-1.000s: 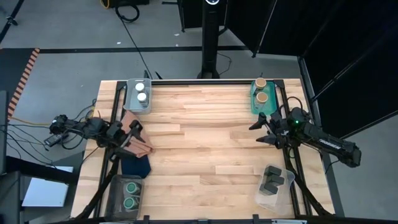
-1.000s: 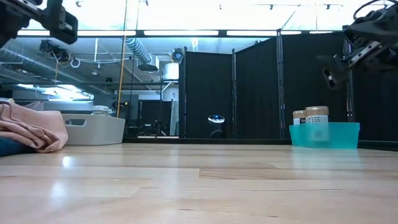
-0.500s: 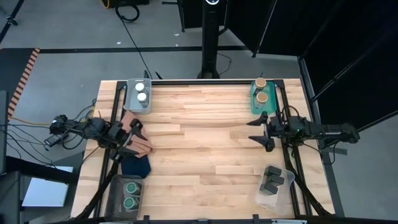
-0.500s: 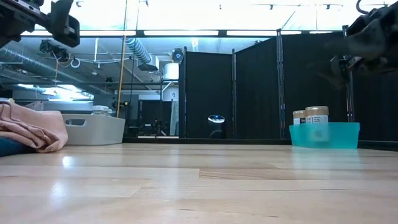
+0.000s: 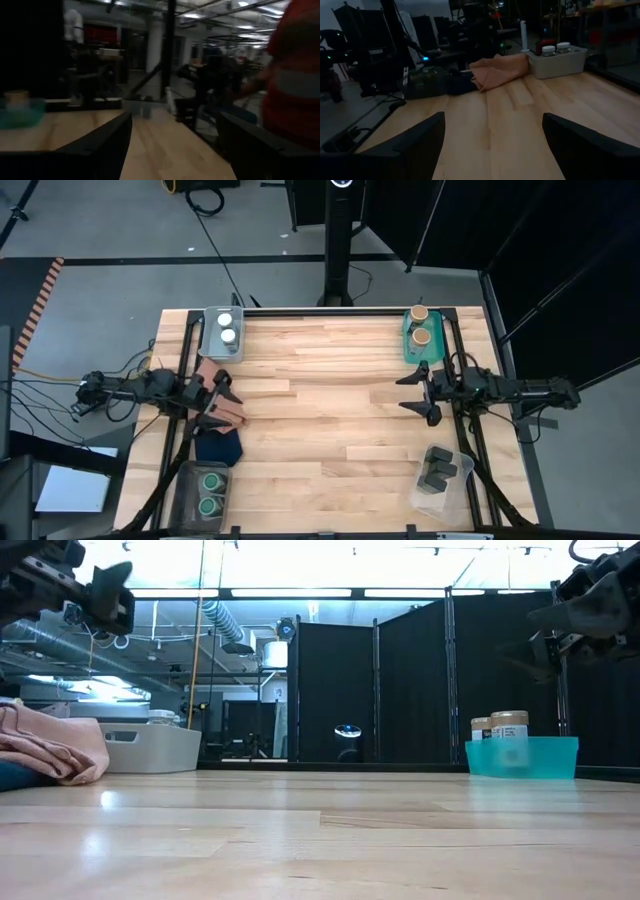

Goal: Sort spices by type
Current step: Return to Home Position

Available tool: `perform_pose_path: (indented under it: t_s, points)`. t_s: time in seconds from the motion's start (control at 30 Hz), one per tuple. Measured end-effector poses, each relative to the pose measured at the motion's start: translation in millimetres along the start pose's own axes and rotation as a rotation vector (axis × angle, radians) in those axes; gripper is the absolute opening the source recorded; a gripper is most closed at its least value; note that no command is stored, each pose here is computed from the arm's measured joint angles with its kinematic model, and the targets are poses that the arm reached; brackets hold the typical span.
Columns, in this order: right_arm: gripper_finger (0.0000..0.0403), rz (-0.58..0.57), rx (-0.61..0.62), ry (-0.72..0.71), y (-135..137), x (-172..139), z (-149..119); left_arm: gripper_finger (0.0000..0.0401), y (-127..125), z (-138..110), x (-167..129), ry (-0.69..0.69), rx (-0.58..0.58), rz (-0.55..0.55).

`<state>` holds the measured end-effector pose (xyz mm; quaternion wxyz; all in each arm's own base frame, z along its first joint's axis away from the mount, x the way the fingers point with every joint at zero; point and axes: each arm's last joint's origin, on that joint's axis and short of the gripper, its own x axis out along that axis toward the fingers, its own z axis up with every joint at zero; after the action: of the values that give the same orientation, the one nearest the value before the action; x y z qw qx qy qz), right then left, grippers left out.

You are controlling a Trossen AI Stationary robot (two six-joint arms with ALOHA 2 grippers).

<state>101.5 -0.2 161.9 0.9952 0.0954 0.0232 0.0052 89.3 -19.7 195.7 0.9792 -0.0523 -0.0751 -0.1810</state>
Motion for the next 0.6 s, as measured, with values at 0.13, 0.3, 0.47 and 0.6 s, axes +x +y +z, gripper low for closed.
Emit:
perform_pose_path:
  t_s: [0.13, 0.3, 0.47, 0.6]
  points:
    - [0.0342, 0.023, -0.008, 0.0, 0.7, 0.0, 0.3, 0.0294, -0.1, -3.6, -0.2, 0.042, -0.039, -0.033]
    - [0.0338, 0.024, -0.031, -0.003, 0.8, 0.0, 0.5, 0.0294, 0.7, -6.4, -0.4, 0.069, -0.037, -0.014]
    - [0.0338, 0.023, -0.043, -0.009, 0.7, 0.0, 1.1, 0.0294, 2.3, -12.1, -0.6, 0.108, -0.05, 0.025]
    - [0.0339, 0.023, -0.054, -0.014, 0.8, 0.0, 1.6, 0.0294, 5.5, -16.6, -0.5, 0.11, -0.065, 0.12]
